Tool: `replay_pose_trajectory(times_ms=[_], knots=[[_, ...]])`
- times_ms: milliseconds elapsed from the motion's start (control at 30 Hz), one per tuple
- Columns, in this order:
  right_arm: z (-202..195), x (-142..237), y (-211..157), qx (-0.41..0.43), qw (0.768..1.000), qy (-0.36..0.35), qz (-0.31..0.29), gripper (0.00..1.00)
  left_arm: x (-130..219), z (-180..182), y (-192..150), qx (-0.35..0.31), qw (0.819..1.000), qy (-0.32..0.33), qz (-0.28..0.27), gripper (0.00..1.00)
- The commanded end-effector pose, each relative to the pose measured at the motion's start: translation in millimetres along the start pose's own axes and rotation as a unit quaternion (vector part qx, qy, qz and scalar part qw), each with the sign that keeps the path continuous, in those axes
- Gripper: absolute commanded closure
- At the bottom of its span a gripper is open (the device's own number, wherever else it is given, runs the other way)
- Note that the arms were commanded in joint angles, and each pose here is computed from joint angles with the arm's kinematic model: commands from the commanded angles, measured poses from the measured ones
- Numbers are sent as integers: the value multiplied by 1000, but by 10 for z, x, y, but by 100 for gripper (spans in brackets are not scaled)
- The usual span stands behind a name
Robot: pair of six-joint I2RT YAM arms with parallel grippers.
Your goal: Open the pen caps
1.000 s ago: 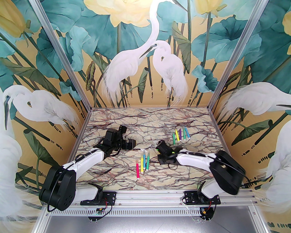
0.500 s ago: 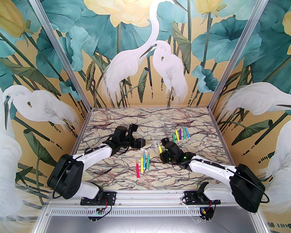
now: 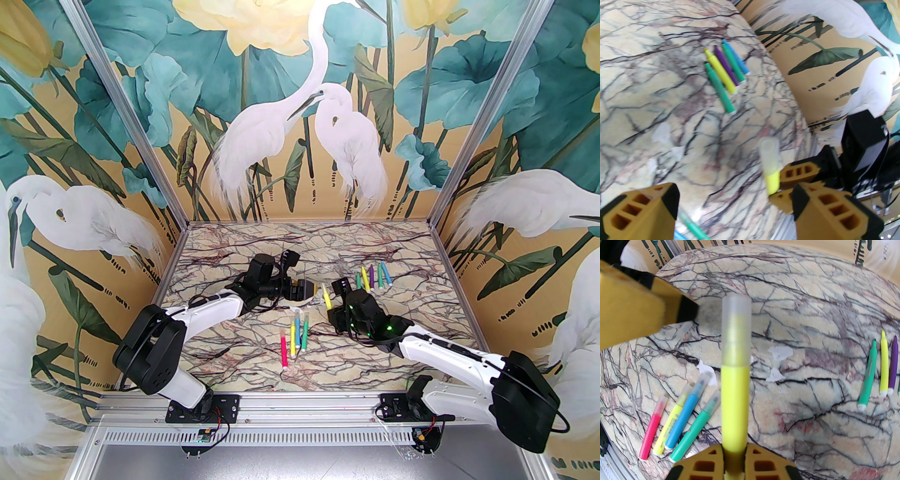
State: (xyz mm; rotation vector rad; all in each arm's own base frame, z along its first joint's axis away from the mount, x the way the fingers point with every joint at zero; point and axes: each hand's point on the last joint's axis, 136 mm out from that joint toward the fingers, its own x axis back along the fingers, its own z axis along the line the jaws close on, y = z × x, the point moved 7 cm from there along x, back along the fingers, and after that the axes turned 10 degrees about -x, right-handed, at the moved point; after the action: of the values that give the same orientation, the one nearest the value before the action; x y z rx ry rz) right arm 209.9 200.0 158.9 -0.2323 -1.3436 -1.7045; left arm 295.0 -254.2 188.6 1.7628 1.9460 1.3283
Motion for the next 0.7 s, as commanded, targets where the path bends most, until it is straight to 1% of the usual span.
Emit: replay_pose_trajectory(times_ms=[0,267,433,667], knots=[[103,27,121,22,999,24,-18,91,-67,-109,105,7,999,-47,-10,19],[158,22,145,30,999,37,-22,92,-146,-130,99,13,998,-67,0,30],[185,20,160,37,998,40,-23,93,-196,-172,108,12,997,-82,6,40],[200,11,178,41,998,41,-24,93,-244,-189,102,17,995,-95,15,51]])
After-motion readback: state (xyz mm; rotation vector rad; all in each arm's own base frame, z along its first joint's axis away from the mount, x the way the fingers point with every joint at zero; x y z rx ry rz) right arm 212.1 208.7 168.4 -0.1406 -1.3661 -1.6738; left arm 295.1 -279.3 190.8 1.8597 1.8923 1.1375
